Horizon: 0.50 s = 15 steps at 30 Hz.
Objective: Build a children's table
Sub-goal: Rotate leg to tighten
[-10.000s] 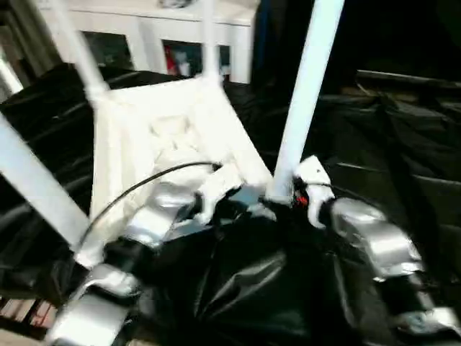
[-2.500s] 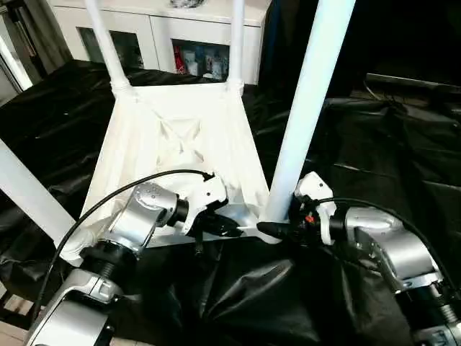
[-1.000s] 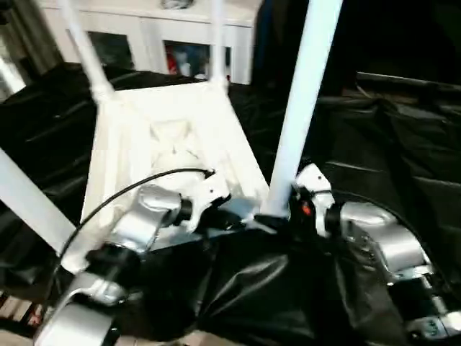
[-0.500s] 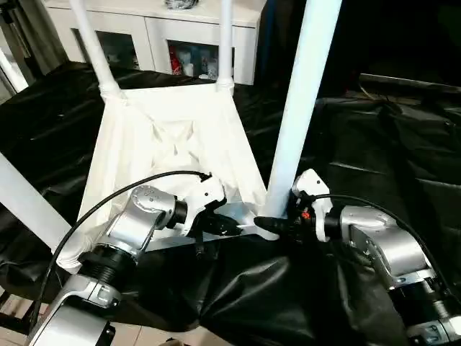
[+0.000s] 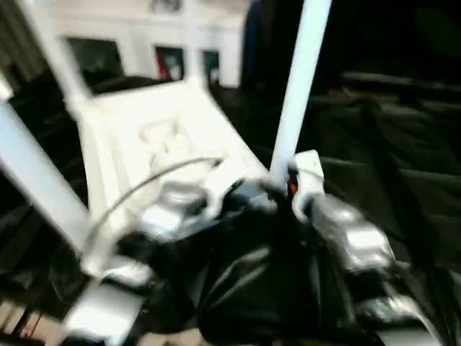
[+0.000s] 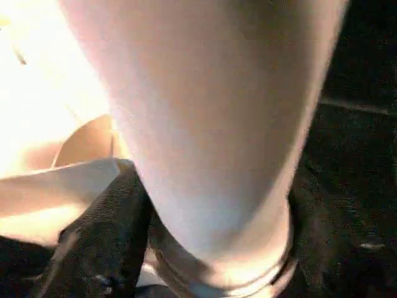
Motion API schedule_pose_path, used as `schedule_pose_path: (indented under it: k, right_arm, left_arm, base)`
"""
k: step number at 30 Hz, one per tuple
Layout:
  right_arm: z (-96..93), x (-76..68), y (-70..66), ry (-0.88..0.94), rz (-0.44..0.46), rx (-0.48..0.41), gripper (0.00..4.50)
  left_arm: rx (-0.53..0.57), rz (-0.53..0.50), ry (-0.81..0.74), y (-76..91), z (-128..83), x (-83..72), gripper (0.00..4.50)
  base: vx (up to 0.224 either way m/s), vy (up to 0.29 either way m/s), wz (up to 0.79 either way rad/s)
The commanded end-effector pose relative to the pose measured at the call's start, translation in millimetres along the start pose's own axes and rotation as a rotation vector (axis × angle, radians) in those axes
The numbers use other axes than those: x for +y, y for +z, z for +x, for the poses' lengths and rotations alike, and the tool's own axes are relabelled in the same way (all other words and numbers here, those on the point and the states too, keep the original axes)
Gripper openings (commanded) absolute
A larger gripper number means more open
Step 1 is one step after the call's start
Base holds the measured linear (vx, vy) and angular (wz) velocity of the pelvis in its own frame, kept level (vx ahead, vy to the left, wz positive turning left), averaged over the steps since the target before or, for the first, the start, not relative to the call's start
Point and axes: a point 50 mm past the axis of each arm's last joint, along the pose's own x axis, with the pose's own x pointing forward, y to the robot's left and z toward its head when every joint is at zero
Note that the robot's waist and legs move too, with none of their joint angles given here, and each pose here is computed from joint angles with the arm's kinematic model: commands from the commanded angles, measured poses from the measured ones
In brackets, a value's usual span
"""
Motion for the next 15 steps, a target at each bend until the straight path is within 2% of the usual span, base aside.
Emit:
schedule_pose_path:
  k: [1,2,6,8,13,14,15]
  right_arm:
    - [8.1,32.3,-4.2,0.14,0.021,0.029,3.58]
    - [7.8,33.7,-3.7,0.159,0.019,0.028,3.79]
    - [6.9,30.3,-1.4,0.153,0.007,0.016,3.97]
    - [2.0,24.1,2.1,0.181,-0.028,0.003,4.29]
    - [-5.4,20.0,2.7,0.246,-0.082,0.014,4.43]
    - [-22.5,13.9,1.7,0.393,-0.181,0.051,4.43]
    - [-30.8,11.7,0.8,0.462,-0.211,0.074,4.43]
  left_arm:
    - [-0.121,0.033,-0.135,25.3,18,-26.8,0.0]
    - [-0.121,0.042,-0.156,24.6,17,-29.2,0.0]
    - [-0.109,0.061,-0.183,19.8,15,-29.4,0.0]
    - [-0.094,0.088,-0.218,12.6,8,-27.2,0.0]
    - [-0.083,0.098,-0.251,7.5,2,-25.9,0.0]
    - [-0.067,0.123,-0.307,0.6,-8,-24.6,0.0]
    - [-0.059,0.141,-0.339,-2.6,-13,-24.5,0.0]
  base:
    - [0.0,0.0,0.0]
    - [0.0,0.0,0.0]
    - [0.0,0.0,0.0]
    - [0.0,0.0,0.0]
    - [0.0,0.0,0.0]
    - [0.0,0.0,0.0]
    - [0.0,0.0,0.0]
